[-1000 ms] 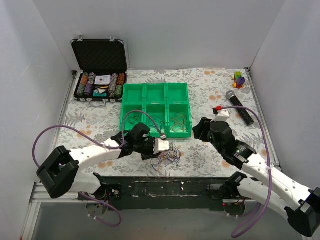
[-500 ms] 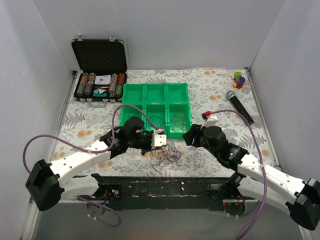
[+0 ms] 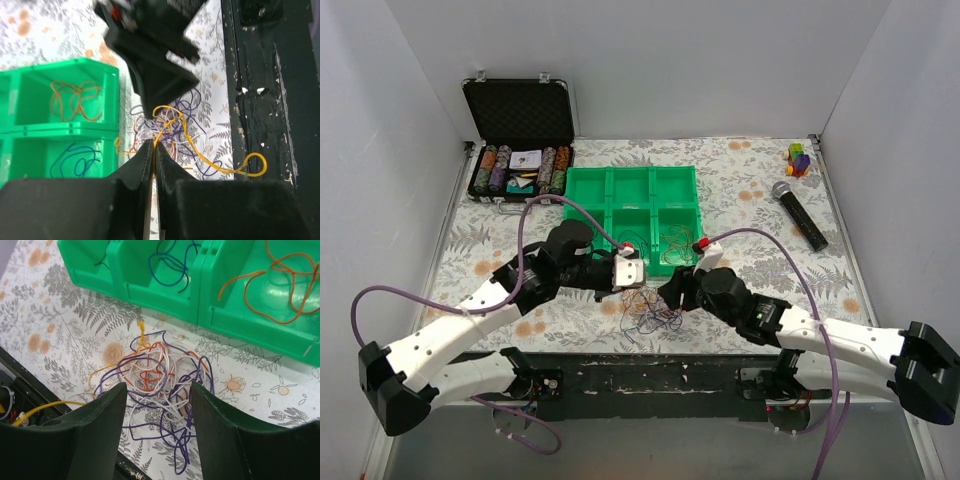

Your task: Untangle the cables

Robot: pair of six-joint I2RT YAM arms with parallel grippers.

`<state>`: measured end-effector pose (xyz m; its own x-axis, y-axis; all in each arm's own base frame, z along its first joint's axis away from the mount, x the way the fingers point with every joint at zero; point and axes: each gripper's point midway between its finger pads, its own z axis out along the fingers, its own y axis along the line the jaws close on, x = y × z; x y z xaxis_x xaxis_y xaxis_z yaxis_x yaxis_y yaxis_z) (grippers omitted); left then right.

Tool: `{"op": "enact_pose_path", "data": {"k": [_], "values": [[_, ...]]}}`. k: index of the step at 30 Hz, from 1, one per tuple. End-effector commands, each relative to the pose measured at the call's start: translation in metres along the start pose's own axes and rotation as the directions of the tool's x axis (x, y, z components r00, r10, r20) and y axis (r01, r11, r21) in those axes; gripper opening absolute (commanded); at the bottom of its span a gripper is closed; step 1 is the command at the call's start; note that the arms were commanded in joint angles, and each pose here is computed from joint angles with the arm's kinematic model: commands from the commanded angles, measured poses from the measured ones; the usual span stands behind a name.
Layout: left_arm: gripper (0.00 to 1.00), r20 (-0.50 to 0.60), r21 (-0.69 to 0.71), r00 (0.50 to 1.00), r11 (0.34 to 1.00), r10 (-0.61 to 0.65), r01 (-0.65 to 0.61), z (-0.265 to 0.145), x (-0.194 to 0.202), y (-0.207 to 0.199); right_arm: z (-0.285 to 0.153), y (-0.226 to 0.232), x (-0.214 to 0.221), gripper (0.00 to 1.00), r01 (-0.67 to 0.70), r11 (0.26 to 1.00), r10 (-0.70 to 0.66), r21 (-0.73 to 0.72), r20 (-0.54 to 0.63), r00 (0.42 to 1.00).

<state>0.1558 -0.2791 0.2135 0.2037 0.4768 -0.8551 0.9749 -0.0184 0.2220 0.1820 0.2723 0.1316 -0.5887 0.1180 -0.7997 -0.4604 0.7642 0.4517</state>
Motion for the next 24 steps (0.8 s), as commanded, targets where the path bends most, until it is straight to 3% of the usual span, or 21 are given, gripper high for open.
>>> {"op": "enact_pose_path", "data": {"k": [1, 10, 16, 18, 24], "values": [[0.0, 0.077, -0.013, 0.996, 0.999, 0.034, -0.033, -0.023, -0.037, -0.001, 0.011, 0.009, 0.011, 0.62, -0.03, 0.999, 0.03, -0.023, 0.007, 1.0], [0.0, 0.146, -0.173, 0.983, 0.981, 0.111, -0.085, -0.056, -0.083, 0.025, 0.024, -0.002, 0.064, 0.58, -0.023, 0.999, 0.028, 0.046, -0.117, 0.993], [0.0, 0.178, -0.274, 0.969, 0.955, 0.169, -0.116, -0.075, -0.11, 0.043, 0.024, -0.013, 0.095, 0.39, -0.011, 0.995, 0.028, 0.096, -0.184, 0.982], [0.0, 0.192, -0.359, 0.955, 0.922, 0.226, -0.146, -0.088, -0.128, 0.059, 0.022, -0.018, 0.102, 0.34, -0.007, 0.993, 0.03, 0.117, -0.198, 0.98], [0.0, 0.178, -0.611, 0.894, 0.758, 0.411, -0.228, -0.133, -0.179, 0.102, 0.017, -0.029, 0.115, 0.33, -0.003, 0.988, 0.038, 0.156, -0.22, 0.975]]}}
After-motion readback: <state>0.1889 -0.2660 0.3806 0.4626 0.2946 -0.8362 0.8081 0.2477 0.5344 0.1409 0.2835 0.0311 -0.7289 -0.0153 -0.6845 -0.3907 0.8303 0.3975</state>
